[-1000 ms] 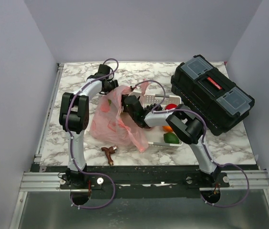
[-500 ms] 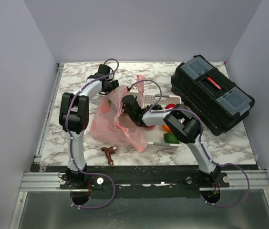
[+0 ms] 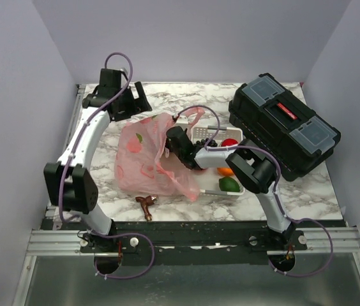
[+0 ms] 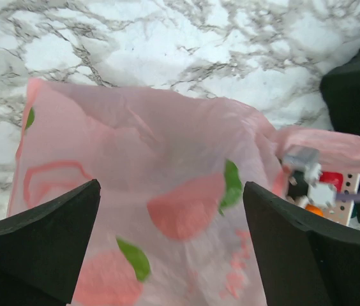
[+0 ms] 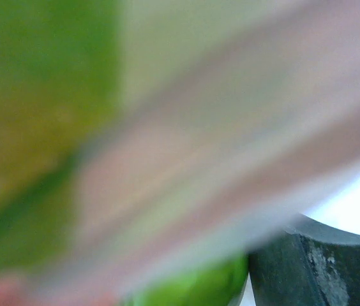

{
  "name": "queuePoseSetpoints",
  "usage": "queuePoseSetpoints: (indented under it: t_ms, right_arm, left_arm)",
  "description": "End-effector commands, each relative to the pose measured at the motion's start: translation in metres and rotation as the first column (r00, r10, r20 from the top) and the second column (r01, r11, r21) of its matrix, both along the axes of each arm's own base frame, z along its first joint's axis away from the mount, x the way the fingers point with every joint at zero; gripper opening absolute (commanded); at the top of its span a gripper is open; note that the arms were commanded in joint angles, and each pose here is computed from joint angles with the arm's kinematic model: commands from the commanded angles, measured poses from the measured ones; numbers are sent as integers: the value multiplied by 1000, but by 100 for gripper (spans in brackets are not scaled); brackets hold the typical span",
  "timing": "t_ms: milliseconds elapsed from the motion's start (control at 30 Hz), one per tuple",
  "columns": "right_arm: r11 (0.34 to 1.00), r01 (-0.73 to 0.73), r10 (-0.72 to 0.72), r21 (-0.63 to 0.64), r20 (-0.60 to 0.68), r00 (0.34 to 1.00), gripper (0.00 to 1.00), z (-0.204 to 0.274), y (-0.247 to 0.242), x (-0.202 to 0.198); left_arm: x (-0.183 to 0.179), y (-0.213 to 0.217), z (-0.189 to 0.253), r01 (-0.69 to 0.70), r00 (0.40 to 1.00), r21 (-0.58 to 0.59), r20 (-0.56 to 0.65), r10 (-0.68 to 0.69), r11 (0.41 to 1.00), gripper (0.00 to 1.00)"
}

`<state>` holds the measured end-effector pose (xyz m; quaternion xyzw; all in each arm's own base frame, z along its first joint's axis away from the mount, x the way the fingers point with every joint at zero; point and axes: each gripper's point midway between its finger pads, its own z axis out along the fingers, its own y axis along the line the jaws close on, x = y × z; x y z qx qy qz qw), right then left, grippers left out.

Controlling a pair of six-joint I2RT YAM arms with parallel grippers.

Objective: Take the fake fruits out of the plastic bag
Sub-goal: Take out the fake fruit from the plastic bag, then move the plastic bag to the center of the board.

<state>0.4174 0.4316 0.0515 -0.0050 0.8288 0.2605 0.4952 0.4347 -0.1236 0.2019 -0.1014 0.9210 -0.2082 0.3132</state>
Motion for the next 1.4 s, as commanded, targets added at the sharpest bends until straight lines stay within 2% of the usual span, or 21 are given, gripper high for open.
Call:
queuePoseSetpoints:
  t_ms: [0, 167, 267, 433, 567, 767, 900, 967, 1100, 1300, 1367]
  right_arm:
    - [999, -38, 38, -9, -2, 999, 14, 19, -2, -11]
    - [998, -64, 64, 5, -10, 998, 12, 29, -2, -18]
    - [998, -65, 65, 13, -6, 998, 11, 36, -4, -20]
    - [998, -65, 65, 26, -8, 998, 10, 42, -5, -22]
    - [995, -86, 87, 51, -24, 996, 9, 47, 1, -24]
    - [994, -94, 97, 61, -46, 994, 9, 47, 0, -31]
    - [991, -110, 114, 75, -56, 992, 9, 51, -2, -37]
    - [988, -132, 137, 82, -66, 988, 9, 53, -1, -43]
    - [977, -200, 206, 68, -99, 974, 9, 53, 2, -55]
    - [967, -251, 255, 52, -110, 961, 9, 61, -3, -69]
    - [963, -264, 269, 57, -107, 957, 9, 64, -4, -73]
  left_arm:
    - [-40, 22, 27, -30, 997, 88, 76, 24, 996, 98]
    - [-71, 38, 37, -22, 995, 163, 95, 6, 986, 99]
    - [-95, 36, 46, 11, 989, 148, 142, -32, 989, 99]
    - [-155, -11, 49, 216, 953, -21, 222, -206, 976, 99]
    - [-187, -32, 40, 265, 924, 37, 276, -265, 964, 99]
    - [-186, -28, 12, 191, 933, 85, 294, -207, 978, 95]
    - [-174, -23, -6, 174, 952, 157, 225, -207, 972, 91]
    - [-167, -20, -14, 160, 960, 198, 197, -199, 967, 86]
    - [-155, -6, -28, 104, 975, 281, 162, -154, 954, 63]
    - [-144, 9, -35, 60, 982, 364, 146, -120, 930, 45]
    - [-142, 12, -35, 62, 984, 373, 131, -119, 926, 35]
